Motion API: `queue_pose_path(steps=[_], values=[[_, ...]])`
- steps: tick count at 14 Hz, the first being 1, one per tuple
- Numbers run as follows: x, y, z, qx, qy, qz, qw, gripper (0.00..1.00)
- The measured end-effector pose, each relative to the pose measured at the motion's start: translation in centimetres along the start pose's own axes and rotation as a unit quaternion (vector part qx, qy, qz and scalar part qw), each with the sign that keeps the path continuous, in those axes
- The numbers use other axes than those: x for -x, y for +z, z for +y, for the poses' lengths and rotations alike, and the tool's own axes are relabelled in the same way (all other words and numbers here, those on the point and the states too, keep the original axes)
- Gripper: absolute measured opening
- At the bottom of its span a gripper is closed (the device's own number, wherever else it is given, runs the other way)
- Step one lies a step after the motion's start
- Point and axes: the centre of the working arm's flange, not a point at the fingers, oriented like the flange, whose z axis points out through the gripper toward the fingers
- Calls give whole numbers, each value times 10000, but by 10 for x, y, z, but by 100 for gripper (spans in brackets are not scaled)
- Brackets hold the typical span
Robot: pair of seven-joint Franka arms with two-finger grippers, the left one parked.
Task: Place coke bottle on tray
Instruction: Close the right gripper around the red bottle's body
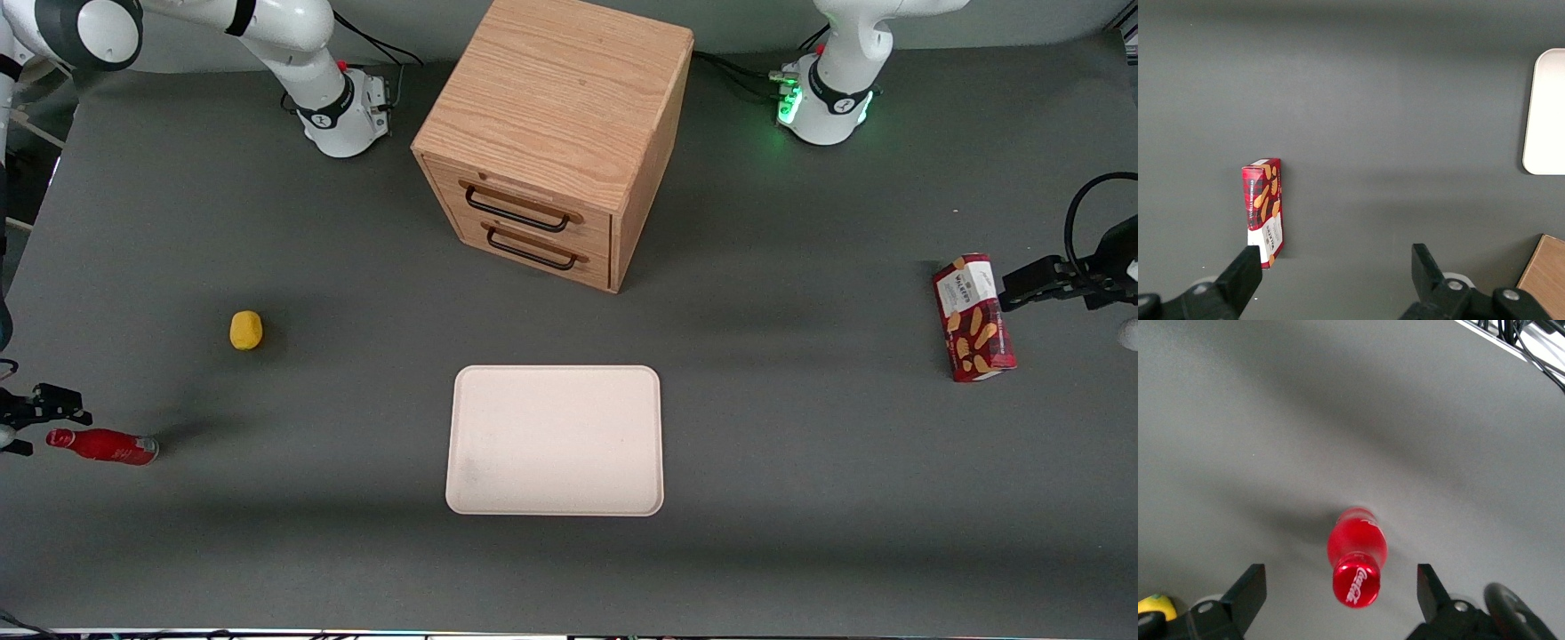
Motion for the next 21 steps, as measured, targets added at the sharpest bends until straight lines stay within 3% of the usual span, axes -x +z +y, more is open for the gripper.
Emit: queue_pose_path(steps=[7, 10, 13, 15, 17, 18, 21], values=[[1, 17, 3, 43, -68, 36, 10000, 100], [1, 17, 3, 56, -73, 44, 9999, 96], [1, 16, 4, 86, -77, 61, 9999, 67], [1, 16, 4, 95, -95, 64, 9999, 59], [1, 16, 5, 97, -122, 62, 9999, 36], [1, 15, 5, 100, -142, 65, 9998, 31], [1, 15, 5, 101, -194, 64, 9997, 31]])
